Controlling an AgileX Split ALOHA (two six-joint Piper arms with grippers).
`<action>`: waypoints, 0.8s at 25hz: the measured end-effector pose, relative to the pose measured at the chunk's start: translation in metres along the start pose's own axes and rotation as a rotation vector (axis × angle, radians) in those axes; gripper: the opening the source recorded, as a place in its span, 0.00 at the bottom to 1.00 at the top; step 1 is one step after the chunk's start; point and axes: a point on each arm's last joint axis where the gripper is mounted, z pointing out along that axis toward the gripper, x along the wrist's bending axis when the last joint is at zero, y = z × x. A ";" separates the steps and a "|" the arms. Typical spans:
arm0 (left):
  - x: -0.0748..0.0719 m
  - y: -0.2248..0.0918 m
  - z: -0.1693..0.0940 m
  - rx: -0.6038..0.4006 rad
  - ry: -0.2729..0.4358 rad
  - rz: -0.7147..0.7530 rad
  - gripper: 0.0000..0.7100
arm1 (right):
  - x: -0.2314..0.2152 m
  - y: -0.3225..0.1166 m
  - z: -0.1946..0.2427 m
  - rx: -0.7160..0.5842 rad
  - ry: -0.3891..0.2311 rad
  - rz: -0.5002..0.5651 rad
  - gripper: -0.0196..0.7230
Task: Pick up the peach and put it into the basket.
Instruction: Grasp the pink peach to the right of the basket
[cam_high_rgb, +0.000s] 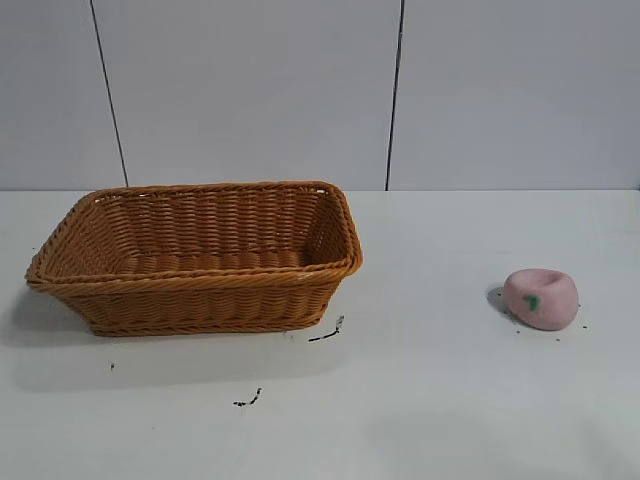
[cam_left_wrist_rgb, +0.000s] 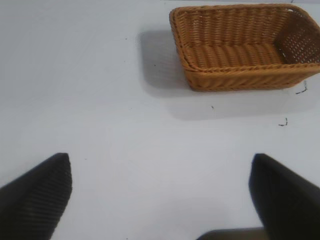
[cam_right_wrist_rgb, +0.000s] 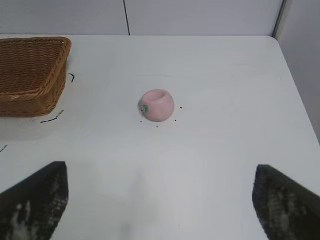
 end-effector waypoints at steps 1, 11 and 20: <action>0.000 0.000 0.000 0.000 0.000 0.000 0.98 | 0.000 0.012 0.012 0.037 0.000 -0.001 0.96; 0.000 0.000 0.000 0.000 0.000 0.000 0.98 | 0.004 0.092 0.163 0.427 0.010 -0.009 0.96; 0.000 0.000 0.000 0.000 0.000 0.000 0.98 | 0.019 0.109 0.271 0.619 0.045 -0.086 0.96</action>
